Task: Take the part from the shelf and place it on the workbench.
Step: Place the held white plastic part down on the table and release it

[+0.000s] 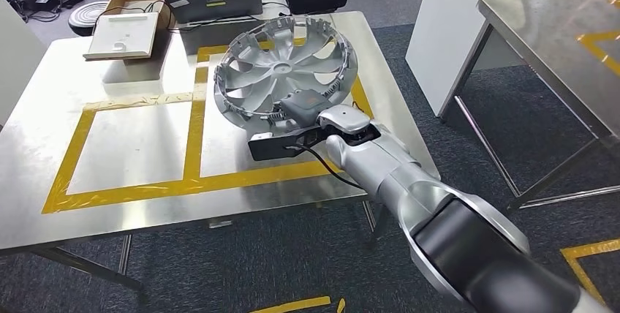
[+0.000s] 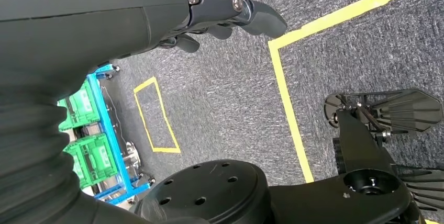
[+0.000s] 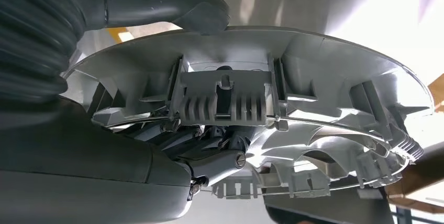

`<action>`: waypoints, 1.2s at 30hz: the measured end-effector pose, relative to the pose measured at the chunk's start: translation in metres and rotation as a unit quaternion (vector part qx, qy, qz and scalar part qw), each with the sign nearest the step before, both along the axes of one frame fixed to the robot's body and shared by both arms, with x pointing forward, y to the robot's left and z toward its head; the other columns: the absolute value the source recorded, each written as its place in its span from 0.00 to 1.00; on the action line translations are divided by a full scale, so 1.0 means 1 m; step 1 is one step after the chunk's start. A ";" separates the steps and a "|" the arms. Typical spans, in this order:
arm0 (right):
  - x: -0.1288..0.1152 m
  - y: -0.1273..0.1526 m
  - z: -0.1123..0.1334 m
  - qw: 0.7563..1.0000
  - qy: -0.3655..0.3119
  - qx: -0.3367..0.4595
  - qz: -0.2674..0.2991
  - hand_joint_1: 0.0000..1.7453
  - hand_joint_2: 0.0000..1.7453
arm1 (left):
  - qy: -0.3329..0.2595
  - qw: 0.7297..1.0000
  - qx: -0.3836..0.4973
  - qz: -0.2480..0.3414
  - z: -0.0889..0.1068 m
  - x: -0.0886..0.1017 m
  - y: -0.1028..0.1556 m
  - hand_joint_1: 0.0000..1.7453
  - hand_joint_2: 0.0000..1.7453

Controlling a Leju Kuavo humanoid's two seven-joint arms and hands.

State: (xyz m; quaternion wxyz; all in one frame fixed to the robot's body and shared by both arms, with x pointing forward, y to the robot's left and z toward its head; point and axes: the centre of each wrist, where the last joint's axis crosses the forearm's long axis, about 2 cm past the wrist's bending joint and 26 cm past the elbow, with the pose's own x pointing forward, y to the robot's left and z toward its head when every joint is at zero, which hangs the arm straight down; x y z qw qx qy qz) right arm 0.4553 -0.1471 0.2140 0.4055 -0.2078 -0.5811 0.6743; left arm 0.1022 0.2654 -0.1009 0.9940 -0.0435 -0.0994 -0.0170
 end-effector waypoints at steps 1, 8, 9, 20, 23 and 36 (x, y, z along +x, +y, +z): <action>-0.002 0.000 -0.006 1.000 0.007 -0.001 -0.001 1.00 1.00 | 0.000 1.000 0.000 0.000 0.000 0.000 0.000 0.00 1.00; -0.012 -0.001 -0.028 0.999 0.040 -0.009 -0.014 1.00 1.00 | 0.004 1.000 0.001 0.008 -0.001 -0.004 0.000 0.00 1.00; -0.013 -0.002 -0.029 0.999 0.043 -0.010 -0.016 1.00 1.00 | 0.005 1.000 0.001 0.009 -0.001 -0.005 0.000 0.00 1.00; -0.014 -0.006 -0.034 0.998 0.052 -0.010 -0.027 0.00 0.00 | 0.010 1.000 0.001 0.013 -0.002 -0.009 0.000 0.00 1.00; -0.013 -0.006 -0.033 0.999 0.046 -0.010 -0.026 0.00 0.00 | 0.010 1.000 0.002 0.009 -0.002 -0.009 -0.001 0.00 0.50; -0.011 -0.006 -0.029 0.999 0.040 -0.008 -0.024 0.00 0.00 | 0.010 1.000 0.003 0.027 -0.002 -0.009 0.000 0.00 0.00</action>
